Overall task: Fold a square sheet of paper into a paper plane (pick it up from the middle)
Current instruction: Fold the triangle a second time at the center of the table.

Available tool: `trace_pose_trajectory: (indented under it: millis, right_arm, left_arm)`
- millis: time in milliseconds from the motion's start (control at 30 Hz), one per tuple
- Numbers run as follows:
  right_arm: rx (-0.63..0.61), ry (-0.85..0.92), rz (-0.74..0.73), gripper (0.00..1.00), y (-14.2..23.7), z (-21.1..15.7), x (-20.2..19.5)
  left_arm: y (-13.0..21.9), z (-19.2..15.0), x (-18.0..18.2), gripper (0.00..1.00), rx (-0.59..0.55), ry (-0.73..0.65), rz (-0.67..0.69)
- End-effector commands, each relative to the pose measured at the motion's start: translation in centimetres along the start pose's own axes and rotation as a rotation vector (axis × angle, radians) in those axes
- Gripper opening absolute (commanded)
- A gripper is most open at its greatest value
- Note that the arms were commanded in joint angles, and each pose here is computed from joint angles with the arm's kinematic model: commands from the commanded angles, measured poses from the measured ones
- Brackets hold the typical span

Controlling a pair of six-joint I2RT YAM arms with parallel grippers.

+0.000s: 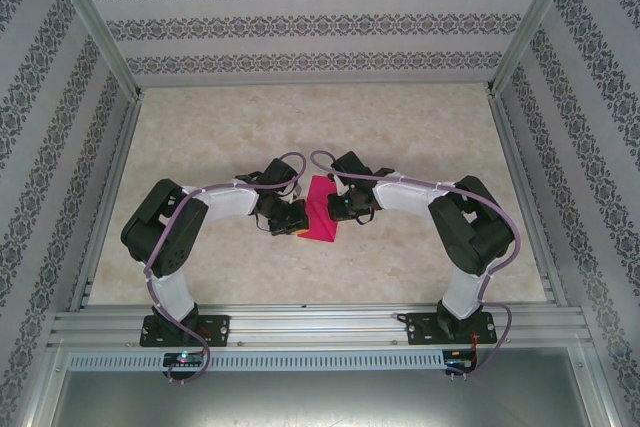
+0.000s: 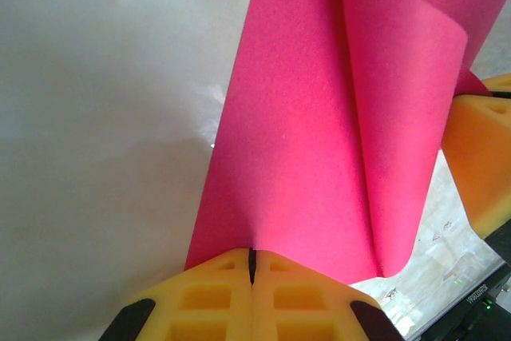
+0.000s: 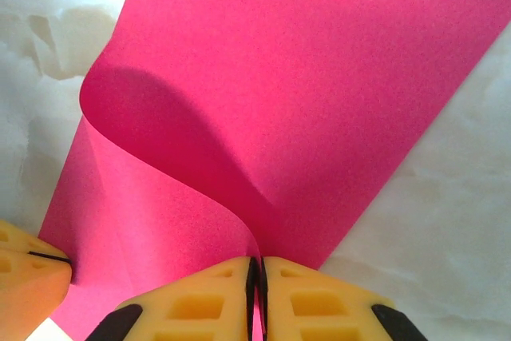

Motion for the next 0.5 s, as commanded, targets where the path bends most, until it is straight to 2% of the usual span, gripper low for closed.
trace_pose_trajectory:
  millis: [0,467]
  right_arm:
    - [0.002,0.009,0.003,0.14,-0.02,0.56,-0.17]
    - [0.029,0.001,-0.014,0.14,-0.89,0.26,-0.54]
  left_arm:
    - [-0.66,-0.42,0.44,0.05,0.033,0.000,0.049]
    - [-0.57,-0.46,0.37,0.04,0.032,-0.005,0.047]
Point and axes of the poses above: each hand's point on the last joint's axis, 136 mm out from that joint toward the fingers, its own y axis back along the fingers, its own x axis along the line the jaws close on, z = x × y, the point moved 9 cm from there along y, back along the fingers, and after that the axes turned 5 degrees about y, right-handed, at the moved point
